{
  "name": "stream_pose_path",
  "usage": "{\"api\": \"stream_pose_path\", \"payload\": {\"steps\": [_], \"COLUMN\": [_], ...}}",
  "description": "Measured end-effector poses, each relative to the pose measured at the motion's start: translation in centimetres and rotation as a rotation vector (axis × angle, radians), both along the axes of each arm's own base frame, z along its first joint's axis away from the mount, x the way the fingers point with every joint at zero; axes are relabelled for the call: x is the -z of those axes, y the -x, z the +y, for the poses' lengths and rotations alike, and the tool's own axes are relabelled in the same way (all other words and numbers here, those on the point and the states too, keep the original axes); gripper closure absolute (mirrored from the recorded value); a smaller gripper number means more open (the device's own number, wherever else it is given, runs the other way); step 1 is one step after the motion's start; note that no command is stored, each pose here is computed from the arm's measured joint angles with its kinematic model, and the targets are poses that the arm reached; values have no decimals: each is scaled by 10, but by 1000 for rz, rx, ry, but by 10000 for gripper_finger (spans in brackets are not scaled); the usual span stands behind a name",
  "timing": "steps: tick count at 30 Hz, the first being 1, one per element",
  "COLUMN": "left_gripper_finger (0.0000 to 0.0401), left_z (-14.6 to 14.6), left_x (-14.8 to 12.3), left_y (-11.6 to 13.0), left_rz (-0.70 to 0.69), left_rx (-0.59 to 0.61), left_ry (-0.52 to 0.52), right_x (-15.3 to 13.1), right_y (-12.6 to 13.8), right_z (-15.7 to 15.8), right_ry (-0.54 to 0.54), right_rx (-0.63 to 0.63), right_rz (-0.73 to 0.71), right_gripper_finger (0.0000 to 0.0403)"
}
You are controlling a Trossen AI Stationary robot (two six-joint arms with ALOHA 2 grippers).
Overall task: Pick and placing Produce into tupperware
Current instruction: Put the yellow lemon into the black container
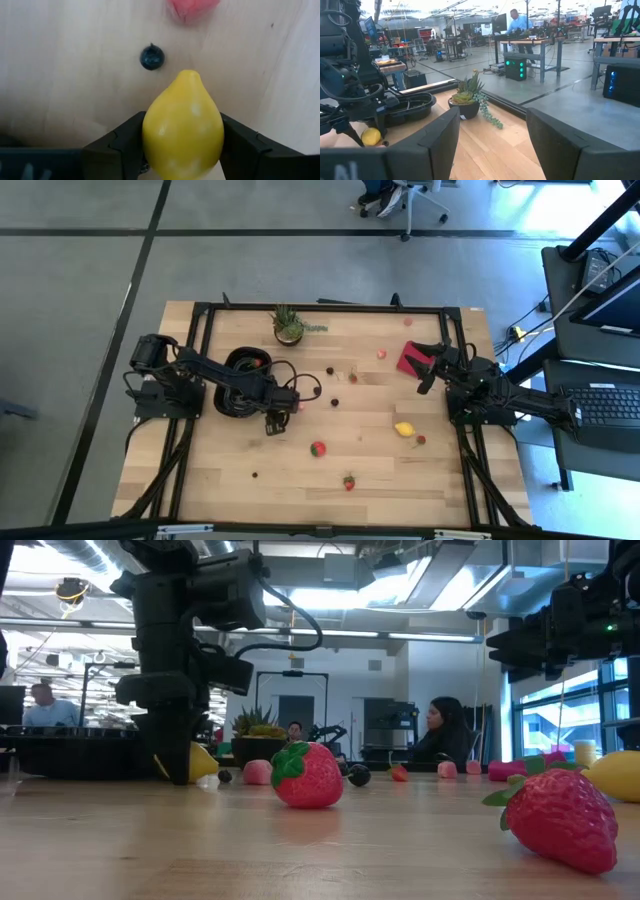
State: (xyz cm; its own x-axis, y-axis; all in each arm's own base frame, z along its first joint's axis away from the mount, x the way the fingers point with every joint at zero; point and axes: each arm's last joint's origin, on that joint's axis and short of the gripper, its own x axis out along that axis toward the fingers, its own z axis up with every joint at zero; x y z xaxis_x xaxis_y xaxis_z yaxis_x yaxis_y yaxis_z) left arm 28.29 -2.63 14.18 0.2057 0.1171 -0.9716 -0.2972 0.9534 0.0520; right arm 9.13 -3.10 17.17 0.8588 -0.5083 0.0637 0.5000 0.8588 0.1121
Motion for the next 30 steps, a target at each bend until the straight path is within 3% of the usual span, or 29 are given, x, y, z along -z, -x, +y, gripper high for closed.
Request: {"api": "stream_pose_path", "payload": {"steps": [7, 14, 19, 25, 30], "left_gripper_finger": [204, 204, 204, 203, 184], "left_z": [-1, -1, 0, 2, 3], "left_x": [-32, -65, -76, -82, -71], "left_y": [-11, 4, 30, 48, 58], "left_rz": [-24, 221, 378, 307, 351], "left_rx": [-4, -144, -285, -416, -462], "left_ry": [2, -11, -54, -36, -24], "right_x": [0, 0, 0, 0, 0], "right_y": [0, 0, 0, 0, 0], "right_z": [0, 0, 0, 0, 0], "right_ry": [0, -2, -2, -6, -6], "right_rx": [0, -1, 0, -1, -1], "right_rz": [0, -2, -1, -3, -3], "right_gripper_finger": [171, 171, 171, 171, 171]}}
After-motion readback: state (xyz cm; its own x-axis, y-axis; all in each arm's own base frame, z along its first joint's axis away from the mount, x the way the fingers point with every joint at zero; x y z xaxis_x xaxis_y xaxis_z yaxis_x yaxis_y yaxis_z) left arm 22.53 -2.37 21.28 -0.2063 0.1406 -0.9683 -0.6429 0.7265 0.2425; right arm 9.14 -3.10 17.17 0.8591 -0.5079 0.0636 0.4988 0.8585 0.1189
